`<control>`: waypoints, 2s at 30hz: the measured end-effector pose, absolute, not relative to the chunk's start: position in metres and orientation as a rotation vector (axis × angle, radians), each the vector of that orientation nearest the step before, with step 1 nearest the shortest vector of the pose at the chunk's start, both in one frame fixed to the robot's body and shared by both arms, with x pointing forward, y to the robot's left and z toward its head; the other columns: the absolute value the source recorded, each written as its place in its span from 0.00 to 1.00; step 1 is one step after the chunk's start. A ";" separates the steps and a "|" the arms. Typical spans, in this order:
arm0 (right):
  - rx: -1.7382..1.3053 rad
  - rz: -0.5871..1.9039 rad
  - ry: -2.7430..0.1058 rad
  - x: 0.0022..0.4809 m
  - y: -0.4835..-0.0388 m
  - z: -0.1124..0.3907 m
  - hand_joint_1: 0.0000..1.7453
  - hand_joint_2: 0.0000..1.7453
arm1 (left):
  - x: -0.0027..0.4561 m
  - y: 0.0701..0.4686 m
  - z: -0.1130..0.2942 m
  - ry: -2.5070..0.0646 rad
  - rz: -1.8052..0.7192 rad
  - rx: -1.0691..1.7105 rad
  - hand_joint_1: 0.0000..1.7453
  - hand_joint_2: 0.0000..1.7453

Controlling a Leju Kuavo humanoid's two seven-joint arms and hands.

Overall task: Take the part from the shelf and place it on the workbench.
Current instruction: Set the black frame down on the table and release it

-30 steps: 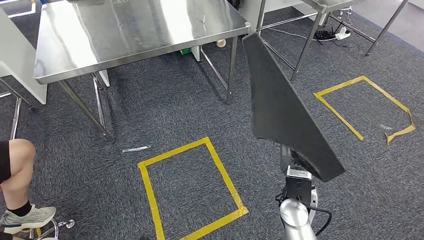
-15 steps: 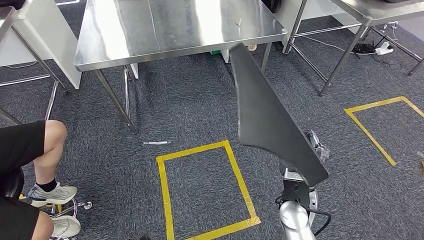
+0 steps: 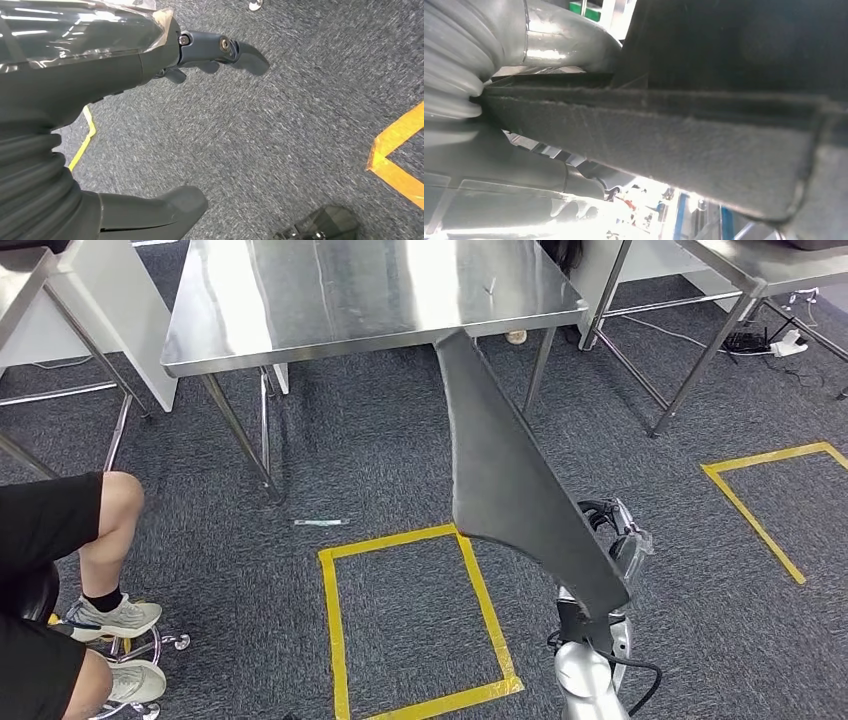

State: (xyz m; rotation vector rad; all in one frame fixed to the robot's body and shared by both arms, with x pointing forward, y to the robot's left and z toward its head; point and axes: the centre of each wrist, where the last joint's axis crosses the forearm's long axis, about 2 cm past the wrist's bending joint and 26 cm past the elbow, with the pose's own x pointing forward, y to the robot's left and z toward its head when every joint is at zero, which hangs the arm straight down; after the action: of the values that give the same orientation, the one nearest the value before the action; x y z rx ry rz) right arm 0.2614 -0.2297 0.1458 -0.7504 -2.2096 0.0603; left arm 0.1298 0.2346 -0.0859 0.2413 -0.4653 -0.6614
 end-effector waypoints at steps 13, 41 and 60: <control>-0.753 0.059 -2.201 0.261 -0.231 0.145 1.00 1.00 | 0.129 0.234 -0.086 -0.473 -0.664 0.237 0.00 1.00; -0.752 0.060 -2.191 0.261 -0.232 0.145 1.00 1.00 | 0.129 0.232 -0.086 -0.485 -0.664 0.241 0.00 1.00; -0.765 0.067 -2.192 0.259 -0.233 0.147 1.00 1.00 | 0.129 0.230 -0.085 -0.482 -0.667 0.237 0.00 1.00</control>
State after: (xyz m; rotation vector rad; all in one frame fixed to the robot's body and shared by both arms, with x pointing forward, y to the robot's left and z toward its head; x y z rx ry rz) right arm 0.2594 -0.2333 0.1468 -0.7649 -2.1920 0.0666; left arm 0.1289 0.2304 -0.0855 0.2372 -0.4818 -0.6666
